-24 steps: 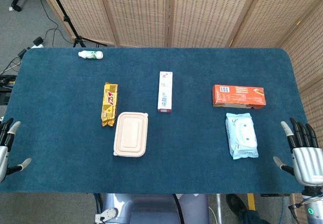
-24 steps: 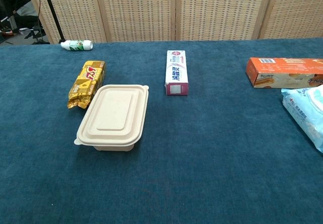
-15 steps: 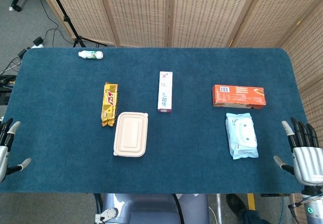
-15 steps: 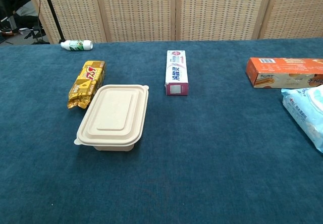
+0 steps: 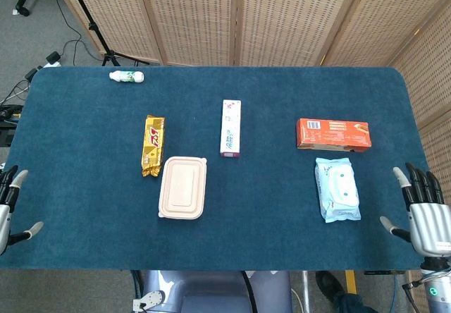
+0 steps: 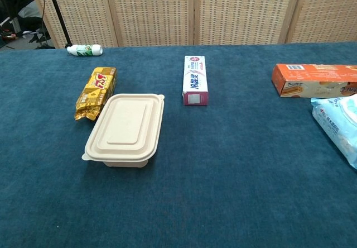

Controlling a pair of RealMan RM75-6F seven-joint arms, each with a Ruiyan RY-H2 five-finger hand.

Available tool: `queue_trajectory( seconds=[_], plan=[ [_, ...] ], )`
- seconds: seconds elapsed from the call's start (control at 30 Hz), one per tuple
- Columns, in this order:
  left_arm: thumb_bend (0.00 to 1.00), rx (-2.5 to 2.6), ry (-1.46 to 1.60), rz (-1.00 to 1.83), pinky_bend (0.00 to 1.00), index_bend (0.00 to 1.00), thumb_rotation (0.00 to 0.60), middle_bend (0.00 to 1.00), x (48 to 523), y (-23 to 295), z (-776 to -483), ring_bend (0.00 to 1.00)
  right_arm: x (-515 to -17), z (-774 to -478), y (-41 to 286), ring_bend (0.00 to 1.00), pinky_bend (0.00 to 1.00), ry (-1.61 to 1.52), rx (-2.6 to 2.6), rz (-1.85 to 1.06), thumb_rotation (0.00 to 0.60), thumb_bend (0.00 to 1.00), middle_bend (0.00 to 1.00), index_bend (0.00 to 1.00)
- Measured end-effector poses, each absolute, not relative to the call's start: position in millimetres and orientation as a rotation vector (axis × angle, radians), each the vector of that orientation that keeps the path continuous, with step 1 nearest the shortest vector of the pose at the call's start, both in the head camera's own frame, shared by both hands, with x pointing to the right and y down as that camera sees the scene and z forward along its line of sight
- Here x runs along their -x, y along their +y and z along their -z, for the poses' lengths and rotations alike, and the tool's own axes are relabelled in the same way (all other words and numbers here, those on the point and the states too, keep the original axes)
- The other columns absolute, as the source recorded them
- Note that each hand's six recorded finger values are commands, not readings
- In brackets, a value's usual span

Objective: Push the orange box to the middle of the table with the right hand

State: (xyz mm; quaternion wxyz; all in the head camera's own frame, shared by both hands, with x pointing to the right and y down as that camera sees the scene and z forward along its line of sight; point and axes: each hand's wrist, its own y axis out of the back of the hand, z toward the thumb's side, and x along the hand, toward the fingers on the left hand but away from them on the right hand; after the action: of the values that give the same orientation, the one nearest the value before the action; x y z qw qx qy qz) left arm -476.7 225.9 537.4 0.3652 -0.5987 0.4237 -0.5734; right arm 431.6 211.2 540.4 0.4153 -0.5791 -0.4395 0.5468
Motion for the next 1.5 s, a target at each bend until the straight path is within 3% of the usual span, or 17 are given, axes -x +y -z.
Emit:
queue_trajectory(
  seconds=[0.2,0.63,1.07,1.17,1.43,1.5],
  plan=[
    [0.00,1.530,1.093,1.478,0.00,0.00,0.600,0.00,476,224,-539,0.00,-429,-552,174,0.00,0.00,-1.084,1.503,-1.371,0.600,0.00,0.00,0.01],
    [0.00,1.501,1.115,1.542,0.00,0.00,0.600,0.00,483,213,-549,0.00,-415,-587,52,0.00,0.00,-1.067,1.583,-1.401,0.600,0.00,0.00,0.02],
    [0.00,1.479,1.102,1.605,0.00,0.00,0.600,0.00,485,203,-563,0.00,-444,-655,3,0.00,0.00,-1.076,1.633,-1.690,0.600,0.00,0.00,0.03],
    [0.00,1.475,1.093,1.625,0.00,0.00,0.600,0.00,485,201,-567,0.00,-446,-670,0,0.00,0.00,-1.176,1.746,-1.751,0.600,0.13,0.00,0.03],
    [0.00,1.462,1.092,1.662,0.00,0.00,0.600,0.00,488,196,-575,0.00,-450,-696,2,0.00,0.00,-1.571,2.073,-1.862,0.600,0.89,0.00,0.04],
    [0.00,1.464,1.089,1.664,0.00,0.00,0.600,0.00,487,196,-575,0.00,-449,-698,2,0.00,0.00,-1.644,2.131,-1.863,0.600,0.99,0.00,0.05]
  ],
)
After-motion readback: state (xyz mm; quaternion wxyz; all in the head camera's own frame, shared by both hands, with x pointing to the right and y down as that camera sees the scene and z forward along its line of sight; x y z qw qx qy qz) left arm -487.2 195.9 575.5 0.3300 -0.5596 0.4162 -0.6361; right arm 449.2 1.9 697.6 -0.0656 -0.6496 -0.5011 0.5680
